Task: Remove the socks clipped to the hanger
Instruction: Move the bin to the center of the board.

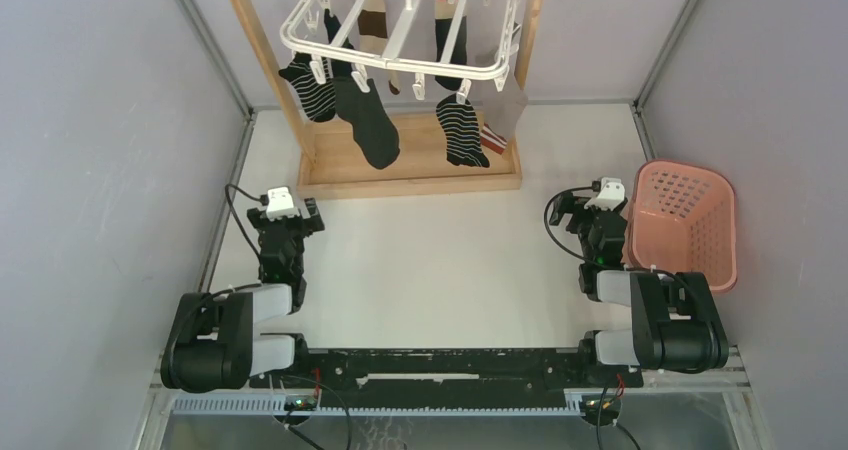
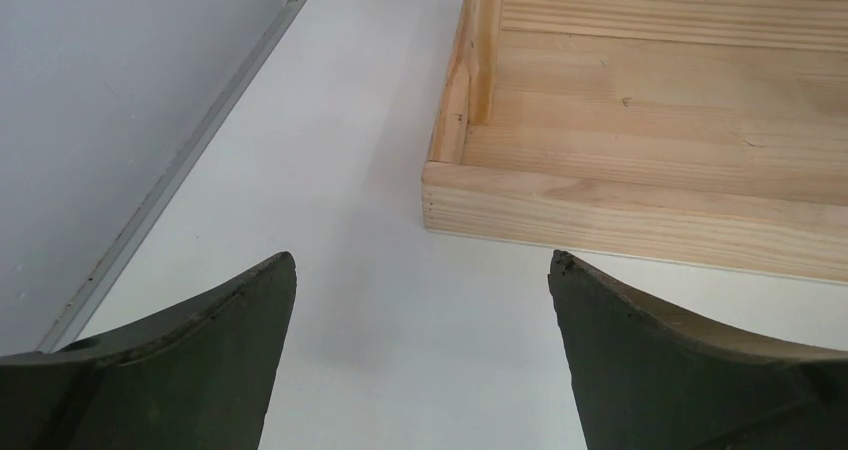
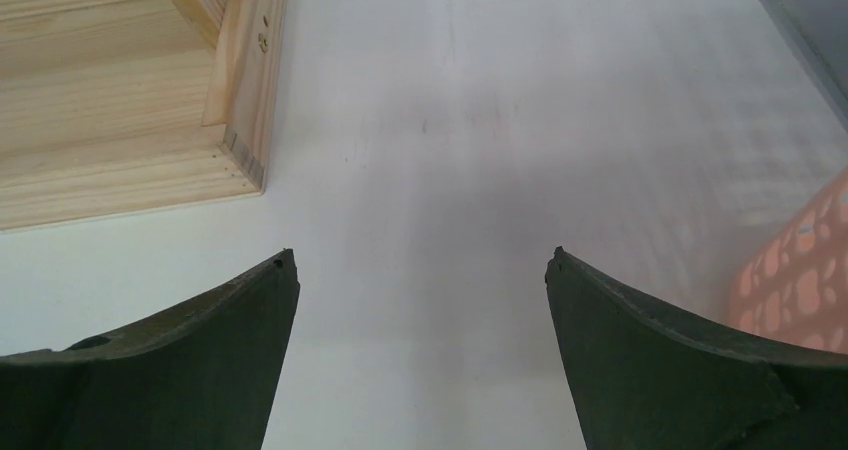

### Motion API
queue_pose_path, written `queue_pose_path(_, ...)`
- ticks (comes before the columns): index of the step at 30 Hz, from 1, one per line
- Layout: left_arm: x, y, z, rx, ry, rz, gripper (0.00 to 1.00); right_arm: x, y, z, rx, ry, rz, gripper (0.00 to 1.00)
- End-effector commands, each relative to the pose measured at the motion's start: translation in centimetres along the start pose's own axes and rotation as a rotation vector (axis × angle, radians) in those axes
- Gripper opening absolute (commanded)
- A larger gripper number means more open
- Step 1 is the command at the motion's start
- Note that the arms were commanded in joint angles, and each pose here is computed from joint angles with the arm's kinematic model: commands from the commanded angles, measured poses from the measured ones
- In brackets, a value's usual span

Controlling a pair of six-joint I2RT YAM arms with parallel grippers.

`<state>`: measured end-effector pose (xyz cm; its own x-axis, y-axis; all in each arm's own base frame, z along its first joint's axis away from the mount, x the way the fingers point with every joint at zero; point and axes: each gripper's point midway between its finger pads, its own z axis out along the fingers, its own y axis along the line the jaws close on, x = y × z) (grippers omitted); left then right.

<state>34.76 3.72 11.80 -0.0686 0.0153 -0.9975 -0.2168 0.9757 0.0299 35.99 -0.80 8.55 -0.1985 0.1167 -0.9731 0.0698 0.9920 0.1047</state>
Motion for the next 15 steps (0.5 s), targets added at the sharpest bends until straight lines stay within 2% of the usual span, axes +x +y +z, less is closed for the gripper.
queue_pose_path(1, -1.83, 0.14, 0.57, -0.009, -0.058, -0.022, 1.00, -1.76, 0.42, 0.65, -0.019, -0.046, -0.007, 1.00)
queue_pose_path(15, -2.16, 0.07, 0.00, 0.005, -0.083, -0.011, 1.00, -1.82, 0.50, 0.56, -0.021, -0.051, -0.007, 1.00)
